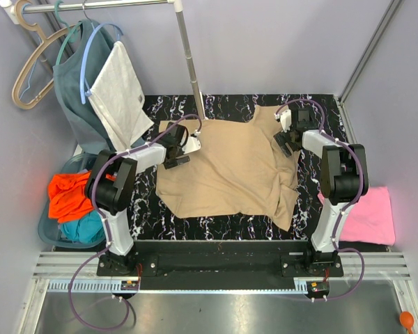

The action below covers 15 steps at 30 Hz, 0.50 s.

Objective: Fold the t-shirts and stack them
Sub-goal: Flatten the tshirt out

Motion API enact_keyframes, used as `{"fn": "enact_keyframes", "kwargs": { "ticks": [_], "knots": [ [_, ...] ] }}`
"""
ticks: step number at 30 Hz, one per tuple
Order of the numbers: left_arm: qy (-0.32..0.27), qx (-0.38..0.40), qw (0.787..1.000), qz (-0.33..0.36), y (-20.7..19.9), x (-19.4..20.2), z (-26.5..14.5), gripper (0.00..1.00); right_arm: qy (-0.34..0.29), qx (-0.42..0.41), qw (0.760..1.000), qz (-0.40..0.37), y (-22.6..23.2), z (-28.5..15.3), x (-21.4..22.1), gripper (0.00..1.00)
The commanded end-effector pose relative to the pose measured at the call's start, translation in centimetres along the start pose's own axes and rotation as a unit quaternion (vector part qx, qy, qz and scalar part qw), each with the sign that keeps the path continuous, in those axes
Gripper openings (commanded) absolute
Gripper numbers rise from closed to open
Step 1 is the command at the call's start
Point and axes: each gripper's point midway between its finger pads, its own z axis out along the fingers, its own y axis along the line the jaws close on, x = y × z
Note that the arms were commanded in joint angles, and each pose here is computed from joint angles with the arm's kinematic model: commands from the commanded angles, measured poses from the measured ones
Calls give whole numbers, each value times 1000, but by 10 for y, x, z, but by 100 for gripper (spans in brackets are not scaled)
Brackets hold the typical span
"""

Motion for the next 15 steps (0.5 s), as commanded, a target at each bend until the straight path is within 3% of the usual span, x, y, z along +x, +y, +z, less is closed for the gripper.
{"fn": "enact_keyframes", "kwargs": {
  "ticks": [1,15],
  "knots": [
    [5,-12,1000,5,-2,6,7,96,-6,23,1000,-14,-6,3,1,95],
    [35,-1,999,34,-30,42,13,96,31,109,991,-74,-42,15,22,94]
  ]
}}
